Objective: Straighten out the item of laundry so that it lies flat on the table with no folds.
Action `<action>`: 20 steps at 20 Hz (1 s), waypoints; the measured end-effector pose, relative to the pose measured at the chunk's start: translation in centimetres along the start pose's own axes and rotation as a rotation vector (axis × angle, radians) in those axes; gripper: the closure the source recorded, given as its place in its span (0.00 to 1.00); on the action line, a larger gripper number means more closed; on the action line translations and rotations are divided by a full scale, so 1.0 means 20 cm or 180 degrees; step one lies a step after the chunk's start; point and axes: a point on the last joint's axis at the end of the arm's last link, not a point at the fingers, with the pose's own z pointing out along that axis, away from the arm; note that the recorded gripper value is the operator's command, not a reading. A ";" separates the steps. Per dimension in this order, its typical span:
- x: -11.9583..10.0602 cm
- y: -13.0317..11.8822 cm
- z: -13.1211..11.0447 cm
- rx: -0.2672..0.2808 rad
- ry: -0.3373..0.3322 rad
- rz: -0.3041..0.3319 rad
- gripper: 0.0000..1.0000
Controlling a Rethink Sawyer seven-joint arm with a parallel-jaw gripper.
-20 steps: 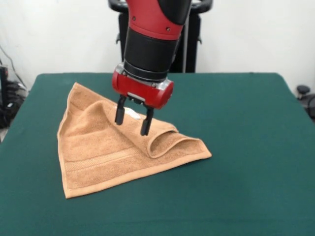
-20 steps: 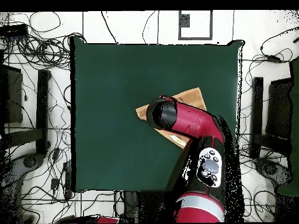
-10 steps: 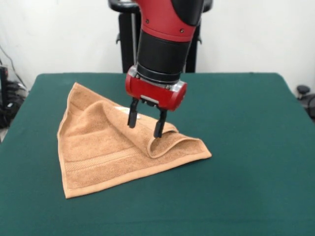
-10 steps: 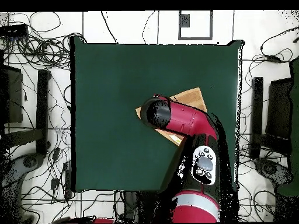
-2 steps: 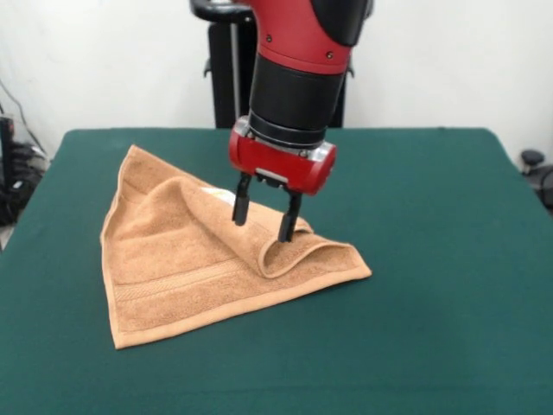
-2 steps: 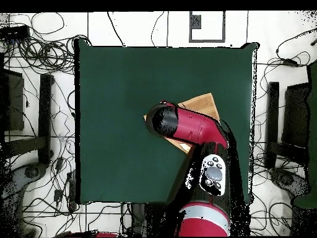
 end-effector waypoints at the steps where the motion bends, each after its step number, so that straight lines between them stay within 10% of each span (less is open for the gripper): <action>1: 0.00 0.01 0.00 -0.0001 -0.0001 -0.0006 0.00; 20: 0.10 0.20 -0.05 -0.0038 -0.0019 -0.0222 0.00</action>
